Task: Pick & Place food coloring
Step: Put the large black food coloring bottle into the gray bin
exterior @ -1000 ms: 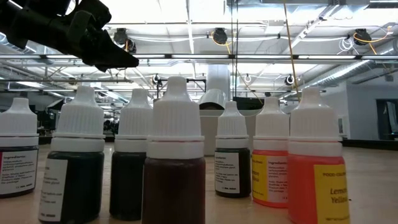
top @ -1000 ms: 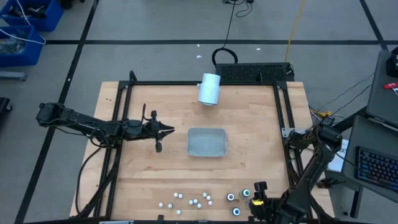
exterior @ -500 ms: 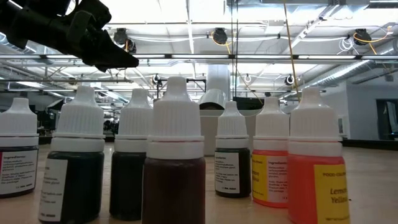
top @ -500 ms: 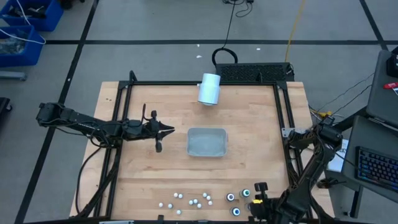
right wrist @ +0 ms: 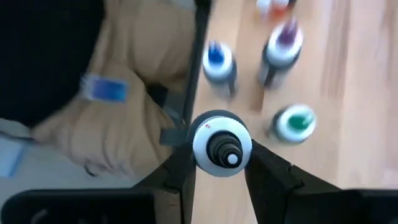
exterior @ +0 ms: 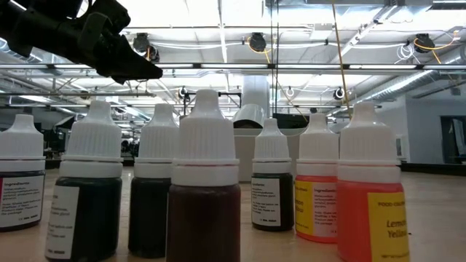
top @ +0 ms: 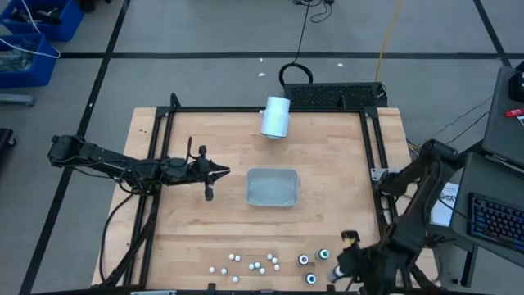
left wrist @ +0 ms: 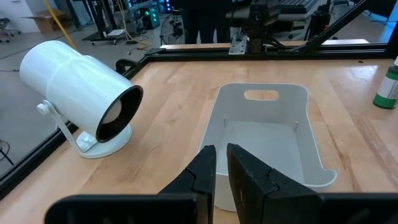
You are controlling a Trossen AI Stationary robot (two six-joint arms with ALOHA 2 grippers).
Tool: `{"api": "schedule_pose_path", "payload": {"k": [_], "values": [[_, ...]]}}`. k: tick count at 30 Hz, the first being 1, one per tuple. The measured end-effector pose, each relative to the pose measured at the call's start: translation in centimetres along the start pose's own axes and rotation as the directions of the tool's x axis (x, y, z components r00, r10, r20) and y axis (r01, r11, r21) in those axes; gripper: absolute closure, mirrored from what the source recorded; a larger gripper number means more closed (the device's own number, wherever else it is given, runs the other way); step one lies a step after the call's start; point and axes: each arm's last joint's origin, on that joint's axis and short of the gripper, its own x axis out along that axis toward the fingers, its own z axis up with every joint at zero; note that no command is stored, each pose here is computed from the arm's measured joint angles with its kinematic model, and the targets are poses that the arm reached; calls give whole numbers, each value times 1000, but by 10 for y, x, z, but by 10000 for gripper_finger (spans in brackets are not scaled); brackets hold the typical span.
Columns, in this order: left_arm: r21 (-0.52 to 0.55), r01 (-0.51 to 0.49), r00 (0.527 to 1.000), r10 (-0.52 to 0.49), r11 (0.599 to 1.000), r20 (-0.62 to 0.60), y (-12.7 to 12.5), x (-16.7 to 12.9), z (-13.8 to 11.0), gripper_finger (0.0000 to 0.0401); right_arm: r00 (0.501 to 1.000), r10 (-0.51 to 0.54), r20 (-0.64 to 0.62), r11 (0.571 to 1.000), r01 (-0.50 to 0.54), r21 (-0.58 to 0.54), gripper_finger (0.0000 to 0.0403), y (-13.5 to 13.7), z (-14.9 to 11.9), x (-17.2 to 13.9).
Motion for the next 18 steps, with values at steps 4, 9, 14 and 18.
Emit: {"api": "schedule_pose_path", "payload": {"k": [4,9,14,18], "values": [[0,0,1000,0,1000,0,0,0,0,352,987,-12,162,1000,8,22,301,-32,29,-30],[6,0,1000,0,1000,-1,0,0,0,352,951,-55,304,998,65,-23,301,-85,68,-51],[29,0,1000,0,1000,-9,0,0,-1,352,956,-102,276,984,138,-114,301,-142,106,-42],[37,1,1000,0,999,-21,0,0,-2,352,954,-192,232,973,217,-85,301,-185,134,-23]]}}
